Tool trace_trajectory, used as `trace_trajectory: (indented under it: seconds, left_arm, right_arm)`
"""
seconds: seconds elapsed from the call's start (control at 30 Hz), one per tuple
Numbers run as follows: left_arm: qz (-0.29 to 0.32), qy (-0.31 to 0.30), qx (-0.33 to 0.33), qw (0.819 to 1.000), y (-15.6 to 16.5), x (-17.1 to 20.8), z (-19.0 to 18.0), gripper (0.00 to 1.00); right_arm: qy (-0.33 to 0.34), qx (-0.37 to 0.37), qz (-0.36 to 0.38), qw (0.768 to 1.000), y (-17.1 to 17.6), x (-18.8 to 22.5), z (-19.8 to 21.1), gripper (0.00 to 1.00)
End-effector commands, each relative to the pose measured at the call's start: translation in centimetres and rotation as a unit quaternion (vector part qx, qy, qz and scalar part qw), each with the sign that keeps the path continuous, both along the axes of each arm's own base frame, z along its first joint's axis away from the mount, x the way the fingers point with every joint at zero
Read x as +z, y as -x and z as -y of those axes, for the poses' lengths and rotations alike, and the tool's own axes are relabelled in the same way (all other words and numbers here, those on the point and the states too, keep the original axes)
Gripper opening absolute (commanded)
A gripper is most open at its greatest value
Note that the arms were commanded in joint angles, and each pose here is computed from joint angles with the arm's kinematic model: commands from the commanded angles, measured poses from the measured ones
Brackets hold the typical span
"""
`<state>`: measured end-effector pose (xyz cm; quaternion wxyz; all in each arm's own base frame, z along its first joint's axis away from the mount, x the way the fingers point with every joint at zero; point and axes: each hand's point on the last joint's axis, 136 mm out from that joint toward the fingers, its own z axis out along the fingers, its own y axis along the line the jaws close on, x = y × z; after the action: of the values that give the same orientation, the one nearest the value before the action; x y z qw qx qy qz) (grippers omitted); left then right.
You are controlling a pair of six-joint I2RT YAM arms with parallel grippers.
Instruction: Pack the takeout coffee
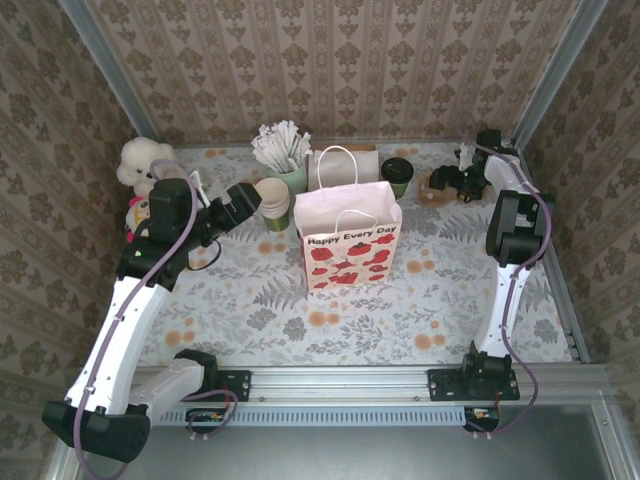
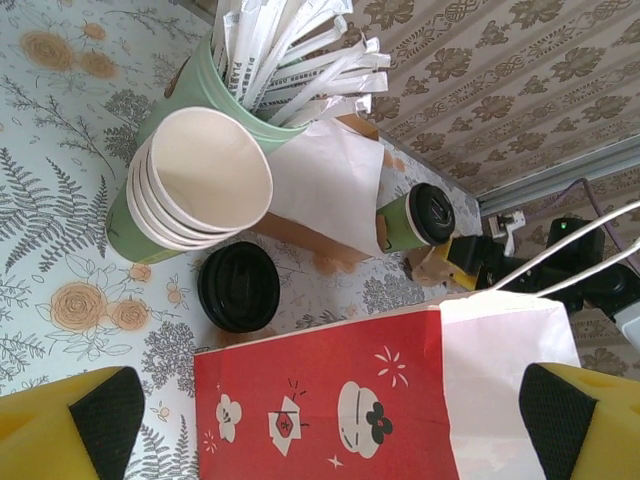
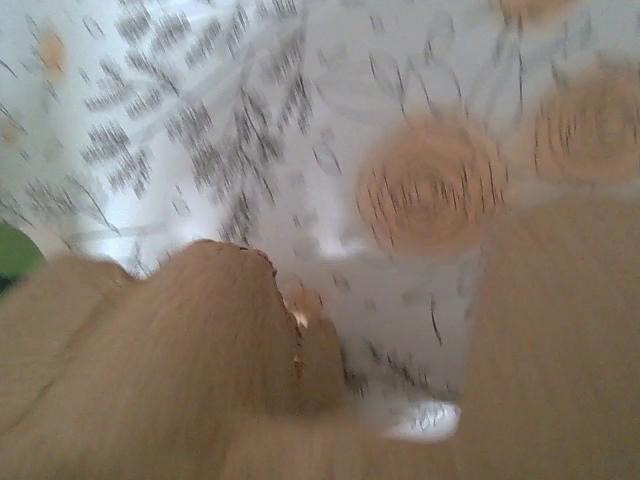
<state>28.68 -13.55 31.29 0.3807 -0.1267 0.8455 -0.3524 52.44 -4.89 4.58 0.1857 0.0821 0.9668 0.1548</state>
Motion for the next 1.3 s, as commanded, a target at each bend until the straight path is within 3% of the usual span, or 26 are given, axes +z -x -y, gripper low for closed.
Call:
trace_trajectory:
  seconds: [0.0, 0.3, 0.5, 0.7, 1.03, 1.27]
  left_arm:
    - [0.016, -0.009, -0.011, 1.0, -0.3, 0.0, 0.1, 1.0]
    - [0.015, -0.013, -0.012, 1.0, -0.3, -0.3, 0.0, 1.0]
    - [0.012, -0.017, -0.006, 1.0, -0.5, -0.7, -0.2, 1.0]
    - [0.01, -0.026, 0.001, 1.0, -0.6, -0.8, -0.5, 1.0]
    - [-0.012, -0.045, 0.044, 0.998, -0.9, -2.2, -2.2, 1.0]
    - [-0.022, -0.047, 0.037, 0.998, -0.5, -2.9, -2.1, 1.0]
  right_arm:
    - [0.021, -0.01, -0.005, 1.0, 2.3, 2.7, 0.0, 0.9]
    - [0.099, -0.013, 0.006, 0.995, 0.7, 1.5, 1.7, 0.89]
    - [0.132, -0.074, 0.007, 0.988, -1.7, 1.1, 2.3, 0.88]
    - [0.114, -0.159, -0.002, 0.981, -2.4, 1.1, 2.9, 0.85]
    - [0.183, -0.181, -0.014, 0.966, -3.3, 0.1, 4.2, 0.71]
    - [0.21, -0.143, -0.025, 0.967, -3.6, -0.2, 4.5, 0.56]
